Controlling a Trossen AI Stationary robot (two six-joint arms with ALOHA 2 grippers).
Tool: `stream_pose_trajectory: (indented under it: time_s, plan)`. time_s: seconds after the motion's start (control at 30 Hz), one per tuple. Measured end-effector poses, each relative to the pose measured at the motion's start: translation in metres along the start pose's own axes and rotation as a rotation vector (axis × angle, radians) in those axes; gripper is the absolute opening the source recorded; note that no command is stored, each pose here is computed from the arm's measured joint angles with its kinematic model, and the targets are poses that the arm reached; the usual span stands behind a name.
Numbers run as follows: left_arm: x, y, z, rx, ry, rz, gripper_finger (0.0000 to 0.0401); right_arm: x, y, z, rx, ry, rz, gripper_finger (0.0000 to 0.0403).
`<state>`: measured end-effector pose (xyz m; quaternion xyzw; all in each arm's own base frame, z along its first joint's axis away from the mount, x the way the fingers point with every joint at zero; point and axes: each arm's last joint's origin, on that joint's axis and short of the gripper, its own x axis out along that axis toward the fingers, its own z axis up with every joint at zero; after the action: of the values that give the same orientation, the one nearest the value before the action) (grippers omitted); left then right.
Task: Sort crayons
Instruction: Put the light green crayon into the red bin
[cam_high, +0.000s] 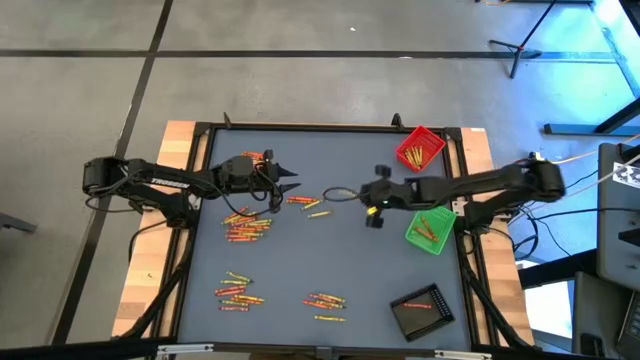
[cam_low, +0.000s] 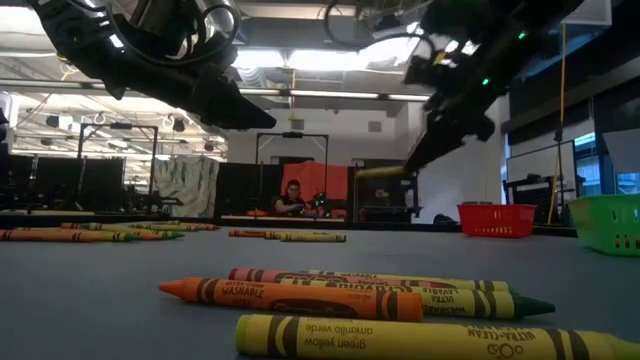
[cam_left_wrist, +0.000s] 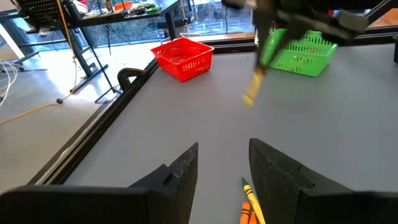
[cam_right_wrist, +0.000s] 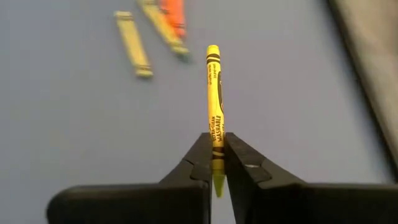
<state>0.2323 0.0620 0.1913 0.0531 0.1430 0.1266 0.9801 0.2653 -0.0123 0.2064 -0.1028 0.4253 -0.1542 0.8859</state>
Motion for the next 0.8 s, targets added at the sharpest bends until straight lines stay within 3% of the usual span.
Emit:
stream_pose_trajectory:
  time_s: [0.2,0.37,0.57,0.8]
  plan:
    - [0.0,0.0,0.001,0.0,-0.006,0.0,0.0127,-0.04,-0.023,-0.017,0.145,0.08,-0.221,0.0024]
    - [0.0,0.0,0.001,0.0,-0.014,0.001,0.0127,-0.058,-0.049,-0.035,0.288,0.176,-0.332,0.0024]
    - [0.0,0.0,0.001,0.0,-0.013,0.001,0.0127,-0.058,-0.083,-0.058,0.457,0.346,-0.456,0.0024]
    - [0.0,0.0,0.001,0.0,-0.014,0.001,0.0127,-0.046,-0.109,-0.085,0.578,0.434,-0.549,0.0024]
